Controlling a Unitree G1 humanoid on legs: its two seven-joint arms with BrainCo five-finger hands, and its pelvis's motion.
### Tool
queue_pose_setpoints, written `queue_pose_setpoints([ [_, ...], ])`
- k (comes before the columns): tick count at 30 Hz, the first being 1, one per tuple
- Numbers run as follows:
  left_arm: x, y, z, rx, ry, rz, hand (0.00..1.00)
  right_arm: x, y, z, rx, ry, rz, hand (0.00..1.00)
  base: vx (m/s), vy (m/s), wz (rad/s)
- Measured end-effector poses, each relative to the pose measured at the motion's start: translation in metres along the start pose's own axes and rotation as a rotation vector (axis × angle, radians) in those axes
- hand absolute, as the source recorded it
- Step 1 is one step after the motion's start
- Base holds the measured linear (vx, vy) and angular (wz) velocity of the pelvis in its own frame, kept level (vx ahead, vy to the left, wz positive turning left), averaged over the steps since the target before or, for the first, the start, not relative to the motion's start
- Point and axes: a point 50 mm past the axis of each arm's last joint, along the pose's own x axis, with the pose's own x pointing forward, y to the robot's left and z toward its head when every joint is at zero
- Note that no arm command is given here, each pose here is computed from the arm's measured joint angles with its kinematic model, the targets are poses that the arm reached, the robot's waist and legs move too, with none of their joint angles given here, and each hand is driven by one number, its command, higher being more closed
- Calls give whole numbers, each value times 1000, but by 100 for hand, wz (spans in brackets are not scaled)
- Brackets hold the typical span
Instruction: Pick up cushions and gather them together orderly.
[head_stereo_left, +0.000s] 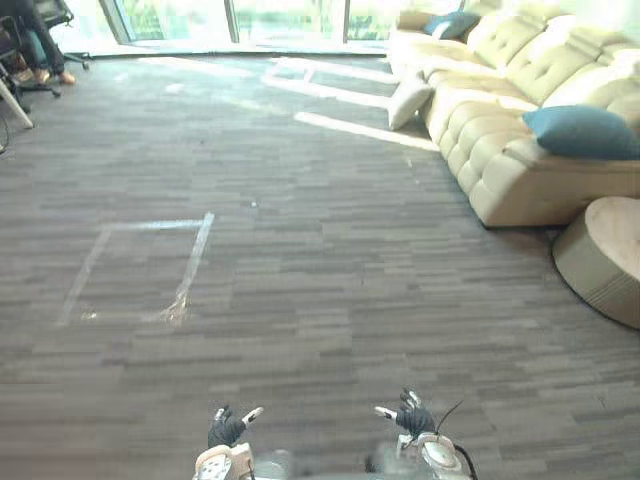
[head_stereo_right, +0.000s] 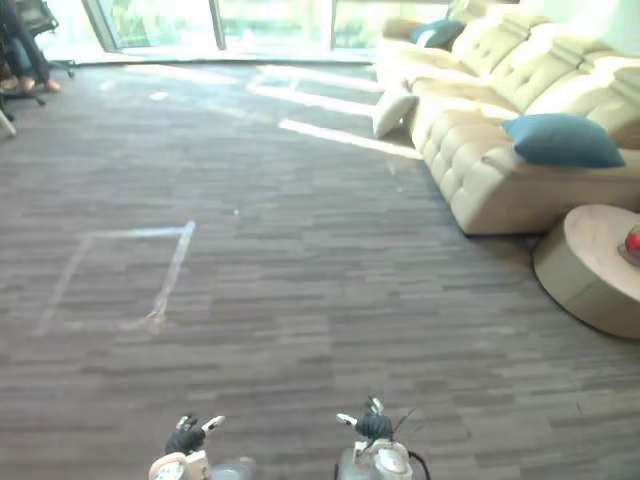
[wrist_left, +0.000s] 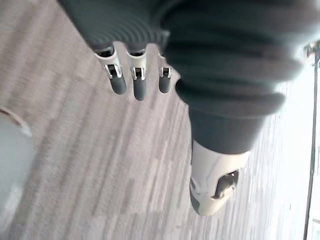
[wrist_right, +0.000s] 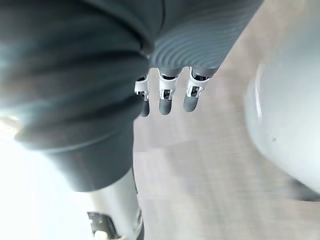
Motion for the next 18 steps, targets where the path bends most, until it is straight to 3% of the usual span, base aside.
queue_pose_setpoints([
  [4,0,-10,-1,31,4,-41,0,1,-15,2,11,0,-46,0,812,-43,74],
  [10,-3,-25,-7,-29,32,-56,0,4,-35,9,-21,-2,-89,0,833,-219,20],
  [18,-1,-8,12,-27,-66,-11,0,6,2,1,9,49,-2,0,650,-53,-72],
])
